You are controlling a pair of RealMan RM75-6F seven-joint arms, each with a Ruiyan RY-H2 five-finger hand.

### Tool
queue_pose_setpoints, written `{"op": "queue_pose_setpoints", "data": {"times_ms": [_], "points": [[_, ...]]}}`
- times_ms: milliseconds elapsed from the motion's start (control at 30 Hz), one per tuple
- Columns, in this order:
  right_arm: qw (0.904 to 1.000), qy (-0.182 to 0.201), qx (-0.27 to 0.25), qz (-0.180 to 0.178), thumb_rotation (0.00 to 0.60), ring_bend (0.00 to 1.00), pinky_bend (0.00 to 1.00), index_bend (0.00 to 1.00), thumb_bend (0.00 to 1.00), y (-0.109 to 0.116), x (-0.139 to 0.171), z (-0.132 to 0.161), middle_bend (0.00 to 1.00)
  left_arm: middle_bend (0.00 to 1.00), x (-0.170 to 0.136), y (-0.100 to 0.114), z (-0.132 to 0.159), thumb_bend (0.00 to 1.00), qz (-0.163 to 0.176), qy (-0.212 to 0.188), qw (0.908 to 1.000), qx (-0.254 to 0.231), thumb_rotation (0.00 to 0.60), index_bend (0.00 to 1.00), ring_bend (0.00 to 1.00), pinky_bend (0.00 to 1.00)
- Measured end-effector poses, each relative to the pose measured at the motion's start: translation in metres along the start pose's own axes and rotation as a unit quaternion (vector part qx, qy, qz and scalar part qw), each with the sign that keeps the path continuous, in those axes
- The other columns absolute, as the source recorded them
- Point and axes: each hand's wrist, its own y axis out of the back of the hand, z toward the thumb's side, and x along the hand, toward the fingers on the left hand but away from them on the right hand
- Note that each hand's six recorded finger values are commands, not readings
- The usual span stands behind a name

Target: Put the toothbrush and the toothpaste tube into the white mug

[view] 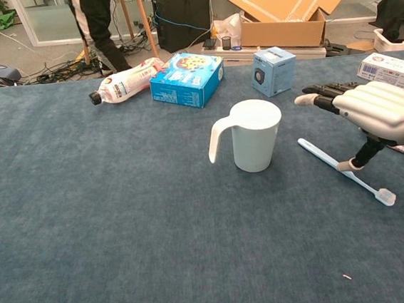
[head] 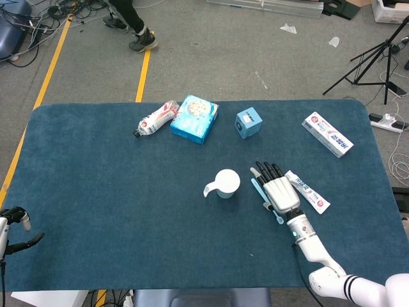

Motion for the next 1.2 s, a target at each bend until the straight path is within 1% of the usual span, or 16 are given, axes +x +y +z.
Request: {"op": "queue_pose_setpoints", "data": {"times_ms": [500, 900, 1200], "points": [[0.9999, 0.003, 0.001, 0.015, 0.600, 0.00, 0.13, 0.00, 0.00, -0.013, -0.001, 0.002, 0.00, 0.53, 0.000, 0.001, -0.001, 0.06, 0.000, 0.003, 1.0000, -0.002, 0.600, 0.68, 0.51, 0.59], [0.9998, -0.010, 0.007, 0.018, 0.600, 0.00, 0.13, 0.00, 0.00, -0.013, -0.001, -0.008, 0.00, 0.53, 0.000, 0.000, -0.001, 0.06, -0.004, 0.003, 1.0000, 0.000, 0.600, 0.68, 0.51, 0.59], [0.9992, -0.023, 0.021, 0.025, 0.600, 0.00, 0.13, 0.00, 0.00, -0.014, -0.001, -0.018, 0.00, 0.53, 0.000, -0.001, -0.001, 0.06, -0.006, 0.004, 1.0000, -0.001, 0.600, 0.68, 0.51, 0.59]]}}
